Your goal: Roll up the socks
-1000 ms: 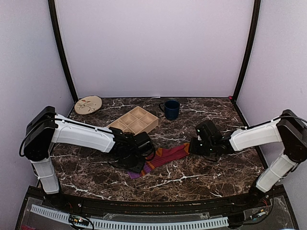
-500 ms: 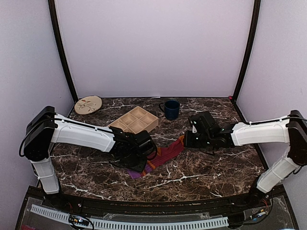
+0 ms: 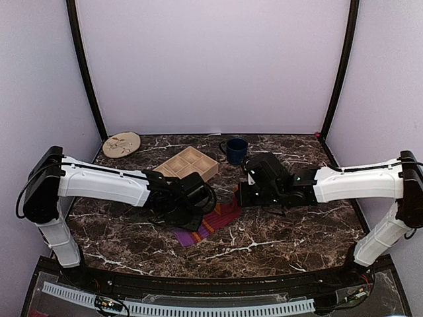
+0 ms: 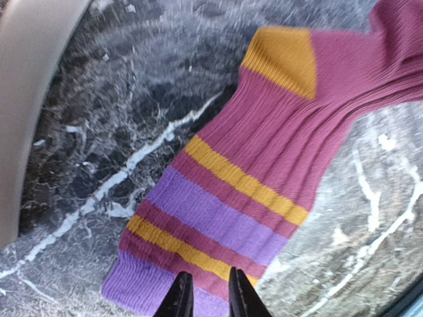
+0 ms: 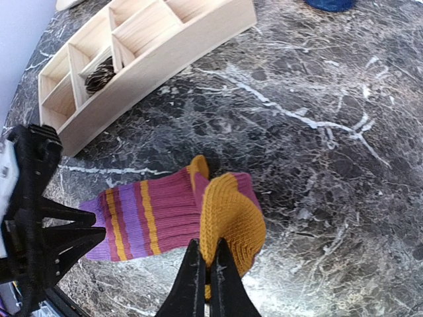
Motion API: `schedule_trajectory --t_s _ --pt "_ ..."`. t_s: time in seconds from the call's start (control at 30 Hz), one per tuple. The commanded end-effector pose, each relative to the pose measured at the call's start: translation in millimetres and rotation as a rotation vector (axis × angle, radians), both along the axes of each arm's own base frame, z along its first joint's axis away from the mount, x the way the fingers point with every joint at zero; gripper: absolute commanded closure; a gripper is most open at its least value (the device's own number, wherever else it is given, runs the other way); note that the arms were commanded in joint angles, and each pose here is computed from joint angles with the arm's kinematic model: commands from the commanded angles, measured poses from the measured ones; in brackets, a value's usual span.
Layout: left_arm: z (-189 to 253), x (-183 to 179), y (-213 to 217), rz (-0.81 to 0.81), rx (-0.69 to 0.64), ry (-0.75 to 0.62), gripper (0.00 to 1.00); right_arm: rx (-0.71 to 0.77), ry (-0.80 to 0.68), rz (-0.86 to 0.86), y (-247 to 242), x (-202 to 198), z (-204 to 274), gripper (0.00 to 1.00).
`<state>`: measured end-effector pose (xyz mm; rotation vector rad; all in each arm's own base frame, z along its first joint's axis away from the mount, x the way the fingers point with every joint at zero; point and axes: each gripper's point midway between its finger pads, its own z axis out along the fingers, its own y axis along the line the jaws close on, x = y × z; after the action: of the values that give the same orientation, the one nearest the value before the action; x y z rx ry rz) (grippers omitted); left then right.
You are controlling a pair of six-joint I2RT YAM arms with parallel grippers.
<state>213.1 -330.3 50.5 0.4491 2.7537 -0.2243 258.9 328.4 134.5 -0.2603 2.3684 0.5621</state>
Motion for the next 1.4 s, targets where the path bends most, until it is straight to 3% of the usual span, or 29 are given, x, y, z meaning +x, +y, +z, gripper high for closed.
schedule_trajectory --t_s 0.0,0.93,1.37 --pt "38.1 4.0 -1.8 0.035 -0.084 -0.061 0.78 -0.013 -0.027 0.034 16.7 -4.1 8.1 1.0" --pt "40.4 -31.7 82.3 0.218 -0.069 -0.042 0.79 0.002 -0.04 0.319 144.6 -67.3 14.6 1.0" --pt "40.9 -36.5 93.4 0.243 -0.071 -0.041 0.8 -0.046 0.038 0.404 172.7 -88.5 -28.0 0.98"
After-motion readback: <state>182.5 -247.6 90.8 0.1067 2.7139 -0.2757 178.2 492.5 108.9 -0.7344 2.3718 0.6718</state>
